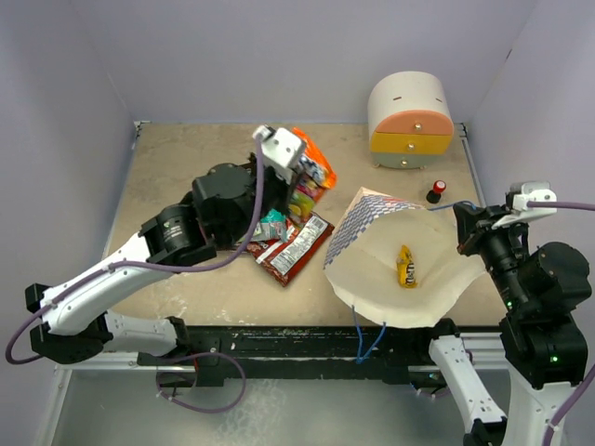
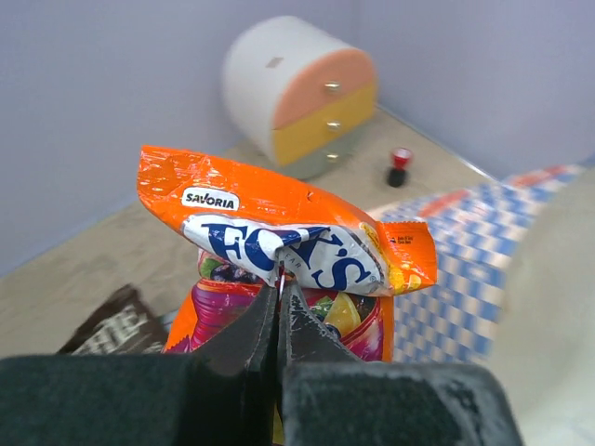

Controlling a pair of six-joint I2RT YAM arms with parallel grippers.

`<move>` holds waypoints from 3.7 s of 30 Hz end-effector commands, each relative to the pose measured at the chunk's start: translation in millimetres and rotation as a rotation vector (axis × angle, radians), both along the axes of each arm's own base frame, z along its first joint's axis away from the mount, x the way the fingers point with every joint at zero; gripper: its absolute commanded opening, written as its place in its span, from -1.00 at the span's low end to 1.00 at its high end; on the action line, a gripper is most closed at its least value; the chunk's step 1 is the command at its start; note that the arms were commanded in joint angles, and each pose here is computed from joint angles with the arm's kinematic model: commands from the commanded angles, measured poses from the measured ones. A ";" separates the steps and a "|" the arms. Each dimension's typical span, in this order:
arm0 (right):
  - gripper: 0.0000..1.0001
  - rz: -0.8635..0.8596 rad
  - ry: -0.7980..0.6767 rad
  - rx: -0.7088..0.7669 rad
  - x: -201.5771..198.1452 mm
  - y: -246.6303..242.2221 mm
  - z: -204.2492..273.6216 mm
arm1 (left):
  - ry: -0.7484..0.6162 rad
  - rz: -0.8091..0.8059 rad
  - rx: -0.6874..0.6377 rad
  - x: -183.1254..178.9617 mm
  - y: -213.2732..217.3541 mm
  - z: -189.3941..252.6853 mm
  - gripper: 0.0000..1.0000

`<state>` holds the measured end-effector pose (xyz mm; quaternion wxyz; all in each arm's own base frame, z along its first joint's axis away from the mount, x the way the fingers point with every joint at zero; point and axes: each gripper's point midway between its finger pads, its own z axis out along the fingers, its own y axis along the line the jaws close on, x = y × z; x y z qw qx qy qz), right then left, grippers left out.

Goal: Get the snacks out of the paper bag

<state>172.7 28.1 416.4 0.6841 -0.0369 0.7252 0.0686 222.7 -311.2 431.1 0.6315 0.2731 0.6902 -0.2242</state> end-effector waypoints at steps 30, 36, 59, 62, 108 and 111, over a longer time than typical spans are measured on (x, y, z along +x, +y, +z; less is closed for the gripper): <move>-1.00 0.082 -0.011 -0.057 9.6 11.8 2.2 | 0.950 1.383 -0.161 111.6 380.9 -325.5 -1.00; -1.00 0.088 -0.007 -0.068 7.4 12.1 1.2 | 0.989 1.452 -0.130 90.8 386.6 -356.9 -0.77; -1.00 0.160 -0.025 -0.038 4.5 25.6 0.0 | 0.884 0.581 -0.450 57.6 102.7 -160.5 0.36; -1.00 0.157 -0.032 -0.024 4.1 25.8 0.8 | 0.885 0.448 -0.434 21.5 65.8 -144.6 0.35; -1.00 0.313 -0.059 0.128 20.3 59.4 5.8 | 0.207 -0.328 0.049 -168.9 -141.4 -91.5 0.45; -1.00 0.349 -0.019 0.157 18.5 66.4 -3.7 | 0.236 -0.304 0.058 -162.6 -139.9 -104.2 0.48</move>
